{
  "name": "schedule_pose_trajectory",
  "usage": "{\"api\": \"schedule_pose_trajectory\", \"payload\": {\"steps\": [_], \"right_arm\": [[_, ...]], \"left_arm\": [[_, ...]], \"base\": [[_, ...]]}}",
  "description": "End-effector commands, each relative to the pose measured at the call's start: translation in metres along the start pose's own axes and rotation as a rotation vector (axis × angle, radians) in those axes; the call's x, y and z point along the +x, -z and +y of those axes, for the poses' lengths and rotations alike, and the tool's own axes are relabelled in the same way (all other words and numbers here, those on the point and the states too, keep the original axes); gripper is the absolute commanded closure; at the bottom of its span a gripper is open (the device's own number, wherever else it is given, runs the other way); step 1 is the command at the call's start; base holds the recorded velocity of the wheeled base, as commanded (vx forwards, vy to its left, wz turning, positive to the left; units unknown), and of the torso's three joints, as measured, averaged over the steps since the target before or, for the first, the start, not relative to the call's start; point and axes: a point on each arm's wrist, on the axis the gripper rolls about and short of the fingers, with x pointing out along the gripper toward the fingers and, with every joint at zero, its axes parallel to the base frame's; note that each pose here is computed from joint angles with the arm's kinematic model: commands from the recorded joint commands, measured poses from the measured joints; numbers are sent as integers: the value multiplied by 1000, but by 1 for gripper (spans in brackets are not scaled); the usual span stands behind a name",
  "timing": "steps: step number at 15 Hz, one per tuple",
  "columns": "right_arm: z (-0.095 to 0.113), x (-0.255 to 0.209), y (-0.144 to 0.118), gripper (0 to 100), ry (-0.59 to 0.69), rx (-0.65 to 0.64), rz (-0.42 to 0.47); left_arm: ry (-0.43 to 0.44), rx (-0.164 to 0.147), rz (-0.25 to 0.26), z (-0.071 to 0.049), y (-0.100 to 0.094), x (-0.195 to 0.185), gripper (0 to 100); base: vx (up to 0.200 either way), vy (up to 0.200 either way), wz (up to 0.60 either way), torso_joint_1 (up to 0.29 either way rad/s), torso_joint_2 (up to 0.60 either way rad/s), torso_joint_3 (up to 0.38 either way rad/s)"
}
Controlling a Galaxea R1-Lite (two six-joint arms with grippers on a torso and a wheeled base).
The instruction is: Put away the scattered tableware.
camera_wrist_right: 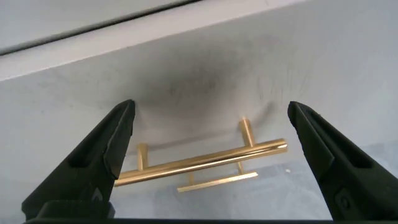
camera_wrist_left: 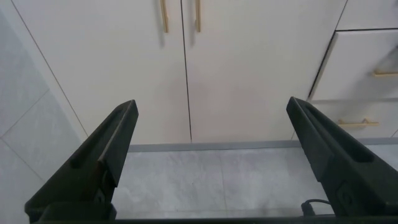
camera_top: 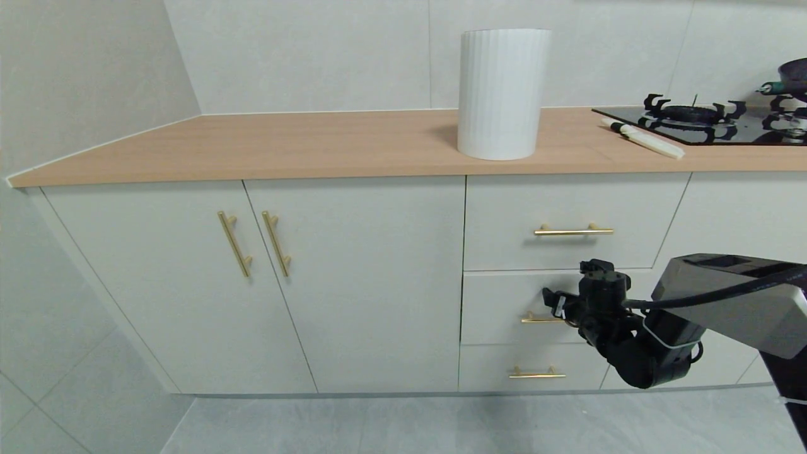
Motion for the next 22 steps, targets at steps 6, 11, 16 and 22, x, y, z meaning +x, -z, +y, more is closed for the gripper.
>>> {"api": "schedule_pose_trajectory", "payload": {"steps": [6,11,16,22], "right_arm": [[-6,21,-2,0,32,68,-46],[-9,-30,-28,0,5,50,-18],[-21,-142,-88,0,-79,19,-96],[-63,-302,-143,0,-65,-66,-471]], "left_arm": [[-1,0,0,0,0,0,0],[-1,0,0,0,0,0,0],[-1,0,0,0,0,0,0],[-1,0,0,0,0,0,0]], "base": [[0,0,0,0,0,0],[0,0,0,0,0,0],[0,0,0,0,0,0],[0,0,0,0,0,0]]}}
